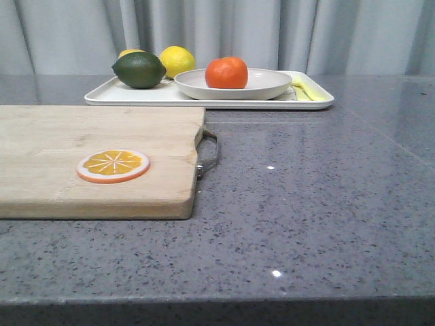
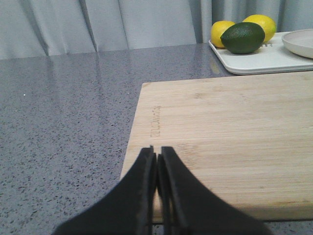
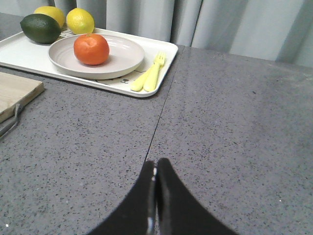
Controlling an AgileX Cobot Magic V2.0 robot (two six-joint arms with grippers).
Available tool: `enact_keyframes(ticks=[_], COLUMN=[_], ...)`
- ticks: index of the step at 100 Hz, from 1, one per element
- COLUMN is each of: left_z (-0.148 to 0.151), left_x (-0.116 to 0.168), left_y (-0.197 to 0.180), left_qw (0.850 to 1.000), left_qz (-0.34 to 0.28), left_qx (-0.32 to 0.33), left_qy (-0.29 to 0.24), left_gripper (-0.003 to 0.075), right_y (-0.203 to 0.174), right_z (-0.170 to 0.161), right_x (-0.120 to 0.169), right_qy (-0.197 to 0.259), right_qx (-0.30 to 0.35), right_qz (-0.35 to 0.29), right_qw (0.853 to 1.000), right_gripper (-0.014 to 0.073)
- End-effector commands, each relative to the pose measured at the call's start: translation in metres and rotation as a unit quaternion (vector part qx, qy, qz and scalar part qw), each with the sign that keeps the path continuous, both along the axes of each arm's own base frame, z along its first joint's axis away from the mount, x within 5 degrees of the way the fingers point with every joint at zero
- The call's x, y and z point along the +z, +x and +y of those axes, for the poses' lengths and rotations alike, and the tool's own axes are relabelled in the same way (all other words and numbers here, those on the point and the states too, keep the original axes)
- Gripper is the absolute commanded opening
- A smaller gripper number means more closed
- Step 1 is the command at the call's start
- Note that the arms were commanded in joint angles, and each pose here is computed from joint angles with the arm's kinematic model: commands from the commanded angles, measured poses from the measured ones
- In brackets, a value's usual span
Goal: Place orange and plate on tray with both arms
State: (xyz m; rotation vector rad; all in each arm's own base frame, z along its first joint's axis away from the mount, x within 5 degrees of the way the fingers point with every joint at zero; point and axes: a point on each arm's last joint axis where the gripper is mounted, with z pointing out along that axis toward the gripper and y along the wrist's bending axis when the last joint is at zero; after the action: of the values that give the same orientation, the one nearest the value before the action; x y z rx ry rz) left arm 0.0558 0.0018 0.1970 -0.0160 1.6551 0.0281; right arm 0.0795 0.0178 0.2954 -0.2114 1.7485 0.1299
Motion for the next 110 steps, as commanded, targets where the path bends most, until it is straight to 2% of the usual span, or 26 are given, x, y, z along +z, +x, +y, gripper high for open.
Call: enact_keyframes(ticks=[1,52,68,82,93,110], left_z=[0.000,0.000,0.000,0.000,0.000,0.000], left_x=[0.005,0.005,0.005,0.005,0.005,0.005], left_y=[-0.002,-0.002,-0.002,-0.002,-0.002,-0.002], left_qw=[0.999,0.999,0.999,0.999,0.999,0.999], left_qz=[-0.047,-0.047,-0.047,-0.047,-0.047,-0.047], left_qx=[-0.001,-0.001,-0.001,-0.001,-0.001,-0.001], left_qy=[-0.008,-0.008,-0.008,-0.008,-0.008,-0.008], left_gripper=[-0.0020,-0.0020,-0.0020,-0.0020,-0.0020,-0.0020], right_y=[0.000,0.000,-0.008,-0.022,-0.030,-0.029], right_z=[-0.002,-0.002,-0.006,-0.010,-0.013,-0.013], right_x=[0.016,0.016,0.011,-0.011,-0.036,-0.067], right_qy=[0.007,0.007,-0.027,-0.004,-0.005,-0.003], right_qx=[-0.012,-0.012,-0.023,-0.042,-0.052,-0.056], right_qz=[-0.052,-0.051,-0.081,-0.117,-0.138,-0.122], right_qw=[0.999,0.999,0.996,0.992,0.989,0.991], right_gripper=[-0.0102,-0.0102,-0.0102,-0.0102,-0.0102,-0.0102])
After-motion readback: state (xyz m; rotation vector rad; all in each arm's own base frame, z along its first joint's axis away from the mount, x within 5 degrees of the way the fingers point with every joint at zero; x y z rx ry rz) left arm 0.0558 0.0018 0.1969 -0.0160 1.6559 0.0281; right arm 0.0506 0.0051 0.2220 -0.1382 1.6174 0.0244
